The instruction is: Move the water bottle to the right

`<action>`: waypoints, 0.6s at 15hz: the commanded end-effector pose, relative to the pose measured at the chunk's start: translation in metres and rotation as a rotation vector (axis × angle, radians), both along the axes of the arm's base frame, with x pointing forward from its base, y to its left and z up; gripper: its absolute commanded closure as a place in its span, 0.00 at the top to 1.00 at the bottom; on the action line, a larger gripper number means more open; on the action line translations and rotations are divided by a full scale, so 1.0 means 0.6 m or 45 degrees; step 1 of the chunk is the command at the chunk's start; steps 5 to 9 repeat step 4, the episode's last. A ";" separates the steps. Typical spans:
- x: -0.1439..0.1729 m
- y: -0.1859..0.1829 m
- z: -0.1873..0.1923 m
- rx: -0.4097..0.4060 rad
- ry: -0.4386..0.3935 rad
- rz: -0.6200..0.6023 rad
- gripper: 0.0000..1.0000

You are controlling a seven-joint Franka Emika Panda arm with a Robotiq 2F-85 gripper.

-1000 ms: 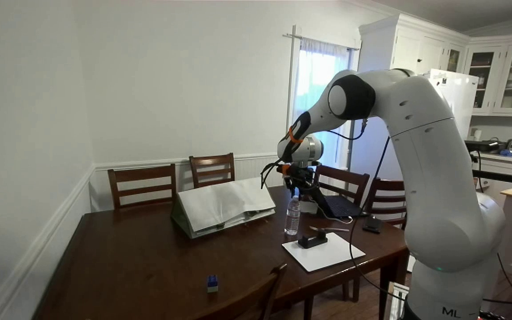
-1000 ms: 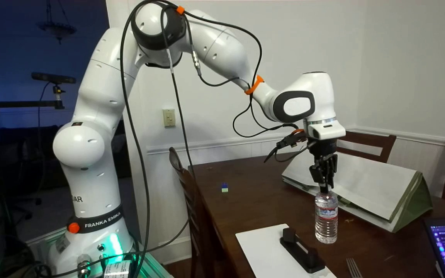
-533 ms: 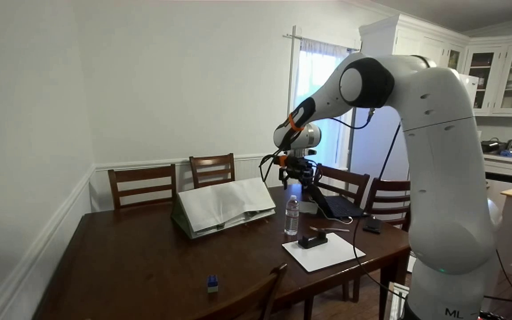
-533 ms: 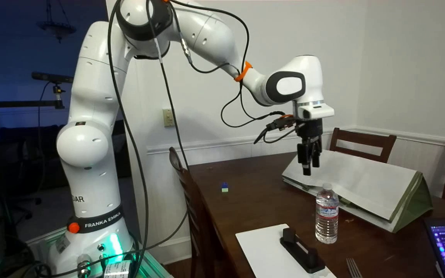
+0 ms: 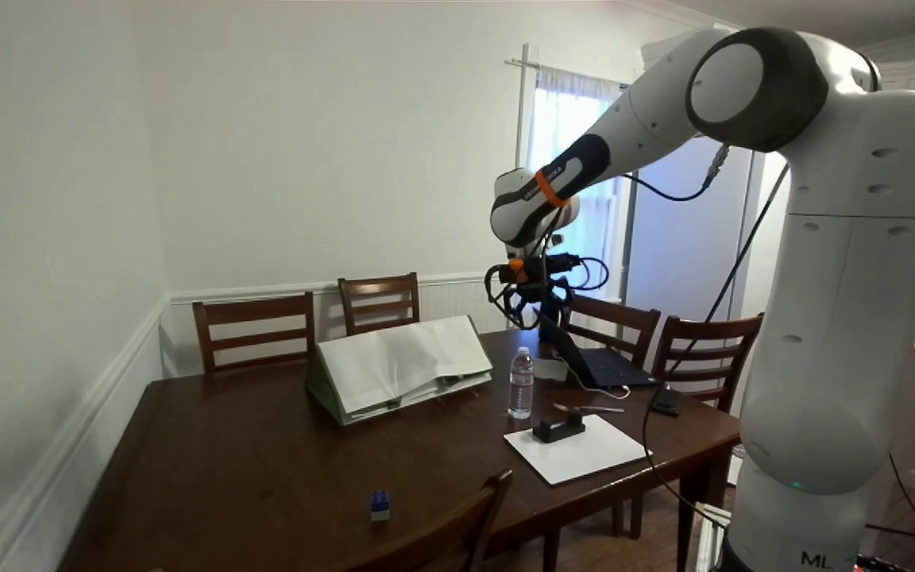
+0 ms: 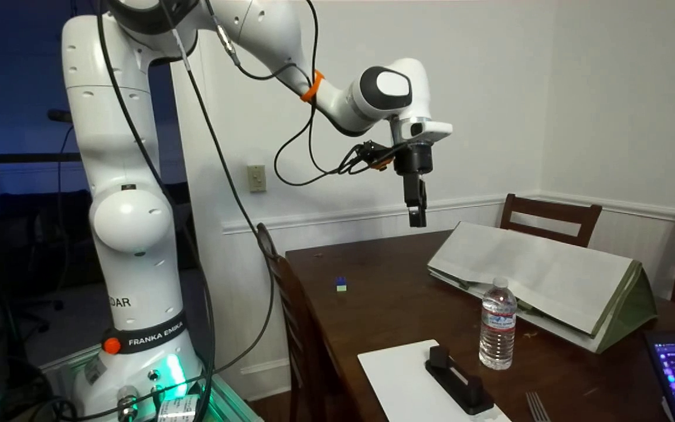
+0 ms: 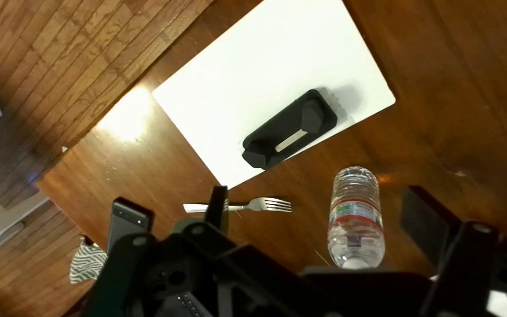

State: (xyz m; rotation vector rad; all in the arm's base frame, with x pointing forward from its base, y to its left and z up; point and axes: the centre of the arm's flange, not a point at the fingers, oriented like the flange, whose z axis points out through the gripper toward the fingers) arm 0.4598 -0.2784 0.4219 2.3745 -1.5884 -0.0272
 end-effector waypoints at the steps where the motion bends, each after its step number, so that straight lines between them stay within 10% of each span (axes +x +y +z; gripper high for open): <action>1: 0.001 0.002 0.002 -0.001 -0.004 0.003 1.00; 9: 0.002 -0.004 -0.011 0.002 0.014 -0.004 1.00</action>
